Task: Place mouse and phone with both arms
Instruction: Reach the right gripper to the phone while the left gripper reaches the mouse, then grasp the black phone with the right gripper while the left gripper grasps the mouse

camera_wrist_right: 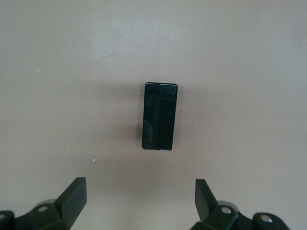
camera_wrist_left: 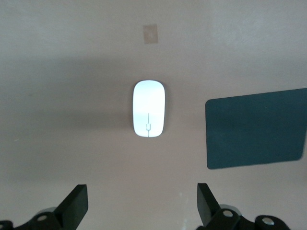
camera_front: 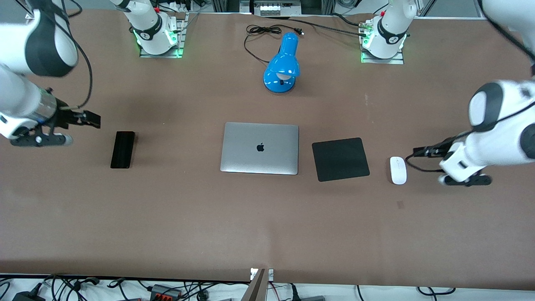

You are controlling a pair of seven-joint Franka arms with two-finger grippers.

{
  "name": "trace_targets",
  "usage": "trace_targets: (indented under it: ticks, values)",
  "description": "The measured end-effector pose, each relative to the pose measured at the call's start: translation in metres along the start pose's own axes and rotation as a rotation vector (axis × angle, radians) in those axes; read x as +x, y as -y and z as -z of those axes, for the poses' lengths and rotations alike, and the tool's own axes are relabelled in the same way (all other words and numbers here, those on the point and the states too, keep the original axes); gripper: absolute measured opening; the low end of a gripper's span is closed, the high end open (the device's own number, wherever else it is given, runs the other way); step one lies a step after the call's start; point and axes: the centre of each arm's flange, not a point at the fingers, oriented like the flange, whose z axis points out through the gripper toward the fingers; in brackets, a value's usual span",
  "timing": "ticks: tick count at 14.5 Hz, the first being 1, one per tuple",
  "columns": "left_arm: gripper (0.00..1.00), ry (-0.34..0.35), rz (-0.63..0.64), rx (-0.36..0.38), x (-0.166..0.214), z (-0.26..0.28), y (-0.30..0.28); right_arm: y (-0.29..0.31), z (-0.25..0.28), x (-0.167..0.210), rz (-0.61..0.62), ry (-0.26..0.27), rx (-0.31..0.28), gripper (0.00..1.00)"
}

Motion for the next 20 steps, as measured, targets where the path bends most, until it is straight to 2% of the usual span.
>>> trace_targets:
  ticks: [3,6,15,20]
  values:
    - [1.00,0.081,0.005,-0.003,0.027,-0.076,0.004,-0.006,-0.057,0.015,-0.011,0.027,0.006,1.00]
    - [1.00,0.114,0.014,-0.003,0.043,-0.126,0.016,-0.024,-0.113,0.021,-0.040,0.035,0.016,1.00]
    - [1.00,0.080,-0.003,-0.008,0.060,-0.163,0.008,-0.034,-0.215,0.024,-0.110,0.012,0.080,1.00]
    - [1.00,0.087,-0.017,-0.010,0.061,-0.173,0.004,-0.030,-0.248,0.025,-0.172,0.039,0.082,1.00]
